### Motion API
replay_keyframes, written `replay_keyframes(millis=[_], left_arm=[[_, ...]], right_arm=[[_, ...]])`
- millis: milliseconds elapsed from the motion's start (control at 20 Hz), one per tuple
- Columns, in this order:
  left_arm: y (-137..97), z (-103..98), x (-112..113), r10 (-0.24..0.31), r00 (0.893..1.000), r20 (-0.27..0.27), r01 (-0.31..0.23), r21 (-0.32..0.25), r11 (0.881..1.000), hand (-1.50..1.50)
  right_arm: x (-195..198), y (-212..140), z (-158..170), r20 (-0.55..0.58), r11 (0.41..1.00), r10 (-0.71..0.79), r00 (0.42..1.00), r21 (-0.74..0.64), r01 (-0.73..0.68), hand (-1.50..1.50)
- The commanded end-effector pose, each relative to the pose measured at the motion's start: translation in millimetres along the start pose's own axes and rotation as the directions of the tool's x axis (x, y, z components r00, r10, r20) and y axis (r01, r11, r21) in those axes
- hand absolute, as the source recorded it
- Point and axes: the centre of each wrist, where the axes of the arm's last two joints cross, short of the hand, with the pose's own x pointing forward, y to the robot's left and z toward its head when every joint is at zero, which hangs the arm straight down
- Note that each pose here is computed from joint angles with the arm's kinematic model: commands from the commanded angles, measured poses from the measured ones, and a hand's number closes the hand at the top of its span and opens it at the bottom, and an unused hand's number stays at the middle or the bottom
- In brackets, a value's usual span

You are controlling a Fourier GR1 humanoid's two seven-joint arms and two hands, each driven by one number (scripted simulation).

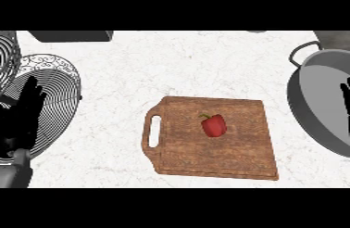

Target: Pick the bell pepper from the cutting board and place it in the pot

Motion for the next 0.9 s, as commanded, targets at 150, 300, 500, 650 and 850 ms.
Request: replay_keyframes(millis=[150,300,500,650,850], left_arm=[[-36.2,-7.9,50.3,0.071,0.980,0.185,-0.044,-0.147,0.988,0.00],[-46.6,-4.1,50.3,0.084,0.981,0.177,-0.047,-0.202,0.978,0.00],[-67.3,-3.3,60.3,0.153,0.969,0.195,-0.094,-0.281,0.955,0.00],[-64.0,5.2,59.5,0.155,0.967,0.203,-0.100,-0.256,0.961,0.00],[-56.8,8.9,63.7,0.146,0.973,0.177,-0.103,-0.233,0.967,0.00]], right_arm=[[57.7,60.8,-45.4,0.296,0.890,0.017,0.955,0.432,-0.149,1.50],[118.6,36.2,-62.2,0.662,0.705,0.289,0.691,0.341,-0.622,1.50],[56.0,90.1,-76.9,0.608,0.710,0.072,0.791,0.526,-0.469,-1.50],[43.0,101.2,-85.1,0.627,0.668,-0.062,0.777,0.605,-0.434,-1.50],[65.3,126.0,-109.4,0.676,0.592,-0.108,0.729,0.633,-0.500,-1.50]])
